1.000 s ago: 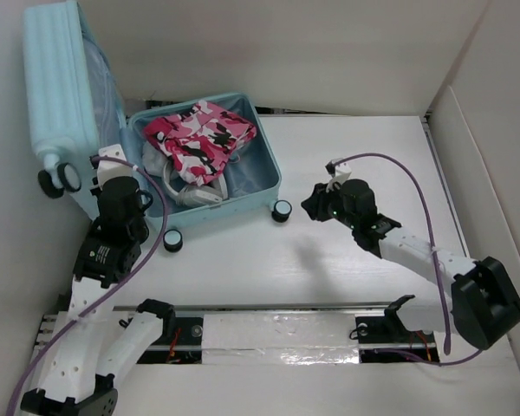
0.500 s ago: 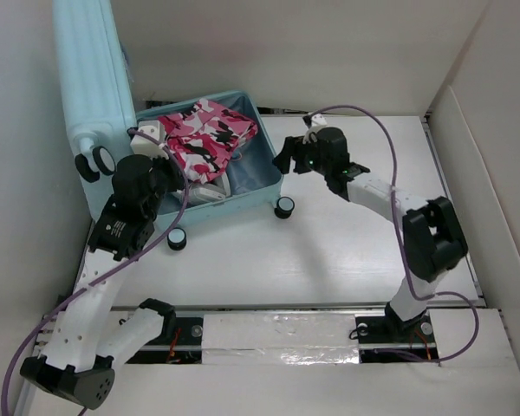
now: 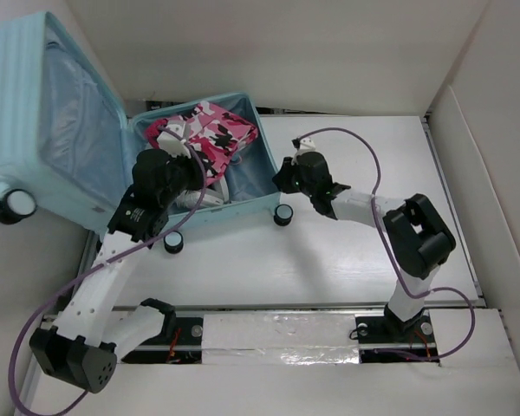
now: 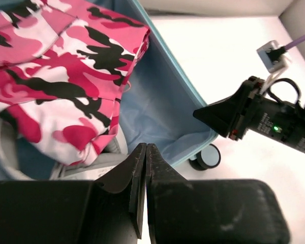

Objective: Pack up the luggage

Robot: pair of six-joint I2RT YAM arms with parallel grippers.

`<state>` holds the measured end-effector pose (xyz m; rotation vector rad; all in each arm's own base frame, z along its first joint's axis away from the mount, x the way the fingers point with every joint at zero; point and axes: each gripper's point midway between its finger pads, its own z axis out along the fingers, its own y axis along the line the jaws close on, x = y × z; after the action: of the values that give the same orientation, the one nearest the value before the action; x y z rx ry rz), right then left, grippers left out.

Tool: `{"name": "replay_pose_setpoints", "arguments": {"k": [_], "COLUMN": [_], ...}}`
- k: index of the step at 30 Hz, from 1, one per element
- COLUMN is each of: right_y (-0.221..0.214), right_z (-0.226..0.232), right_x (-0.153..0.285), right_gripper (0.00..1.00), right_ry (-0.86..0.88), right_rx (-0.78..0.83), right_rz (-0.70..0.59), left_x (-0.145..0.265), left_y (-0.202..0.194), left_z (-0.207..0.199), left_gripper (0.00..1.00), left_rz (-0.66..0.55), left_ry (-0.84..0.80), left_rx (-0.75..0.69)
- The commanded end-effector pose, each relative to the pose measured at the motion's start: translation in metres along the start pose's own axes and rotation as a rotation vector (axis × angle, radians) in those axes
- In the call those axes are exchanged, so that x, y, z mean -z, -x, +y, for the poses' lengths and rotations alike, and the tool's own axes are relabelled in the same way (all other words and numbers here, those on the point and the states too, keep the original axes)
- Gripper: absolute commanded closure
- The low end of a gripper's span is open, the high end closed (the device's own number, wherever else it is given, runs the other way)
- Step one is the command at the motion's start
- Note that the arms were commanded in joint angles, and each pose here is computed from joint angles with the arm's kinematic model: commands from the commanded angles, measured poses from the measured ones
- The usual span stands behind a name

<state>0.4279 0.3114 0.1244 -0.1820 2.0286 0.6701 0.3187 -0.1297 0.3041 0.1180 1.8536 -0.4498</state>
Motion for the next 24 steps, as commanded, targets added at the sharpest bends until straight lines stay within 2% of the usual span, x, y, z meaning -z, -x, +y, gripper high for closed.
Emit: {"name": "replay_pose_setpoints", "arguments": {"k": [1, 3, 5, 6, 7, 8, 9, 10, 12, 13, 15, 16, 17, 18, 19, 21, 24], "right_y": [-0.058, -0.050, -0.047, -0.040, -0.038, -0.039, -0.039, -0.039, -0.043, -0.048, -0.054, -0.056, -0.057, -0.058, -0.057, -0.056, -0.056], "right_z": [0.081, 0.084, 0.090, 0.094, 0.095, 0.095, 0.096, 0.099, 0.107, 0.109, 0.114, 0.113, 0.113, 0.113, 0.114, 0.114, 0.111], "right_x": [0.033, 0.041, 0.046, 0.049, 0.049, 0.050, 0.051, 0.052, 0.055, 0.054, 0.054, 0.053, 0.053, 0.053, 0.054, 0.055, 0.056], "right_gripper": [1.00, 1.00, 1.00, 1.00, 1.00, 1.00, 1.00, 1.00, 1.00, 1.00, 1.00, 1.00, 1.00, 1.00, 1.00, 1.00, 1.00], "right_ry": [0.293, 0.296, 0.306, 0.316, 0.323, 0.322, 0.326, 0.345, 0.382, 0.405, 0.419, 0.421, 0.423, 0.426, 0.432, 0.433, 0.437], "right_rx": [-0.005, 0.003, 0.018, 0.022, 0.033, 0.040, 0.044, 0.051, 0.059, 0.075, 0.089, 0.102, 0.103, 0.105, 0.110, 0.114, 0.118], "right_rz": [0.135, 0.129, 0.127, 0.114, 0.113, 0.125, 0.128, 0.129, 0.142, 0.159, 0.188, 0.196, 0.201, 0.205, 0.202, 0.196, 0.195], "left_x": [-0.008, 0.009, 0.029, 0.049, 0.063, 0.074, 0.092, 0.107, 0.133, 0.149, 0.175, 0.194, 0.207, 0.221, 0.240, 0.260, 0.274], "left_y": [0.005, 0.028, 0.047, 0.073, 0.075, 0.081, 0.095, 0.085, 0.080, 0.073, 0.067, 0.057, 0.050, 0.055, 0.042, 0.033, 0.022], "left_z": [-0.015, -0.014, 0.010, 0.013, 0.030, 0.036, 0.040, 0.060, 0.075, 0.092, 0.106, 0.122, 0.128, 0.130, 0.141, 0.147, 0.156], "left_gripper": [1.00, 1.00, 0.99, 0.92, 0.77, 0.71, 0.66, 0.61, 0.56, 0.53, 0.49, 0.49, 0.51, 0.53, 0.56, 0.58, 0.52], "left_rz": [-0.041, -0.118, -0.181, -0.248, -0.252, -0.266, -0.308, -0.295, -0.358, -0.387, -0.452, -0.456, -0.465, -0.530, -0.513, -0.546, -0.594], "left_ry": [-0.021, 0.022, 0.178, 0.213, 0.319, 0.361, 0.397, 0.516, 0.605, 0.704, 0.780, 0.893, 0.949, 0.967, 1.055, 1.103, 1.157], "left_rx": [0.018, 0.042, 0.100, 0.124, 0.137, 0.169, 0.208, 0.234, 0.335, 0.350, 0.406, 0.397, 0.419, 0.513, 0.487, 0.540, 0.558]}}
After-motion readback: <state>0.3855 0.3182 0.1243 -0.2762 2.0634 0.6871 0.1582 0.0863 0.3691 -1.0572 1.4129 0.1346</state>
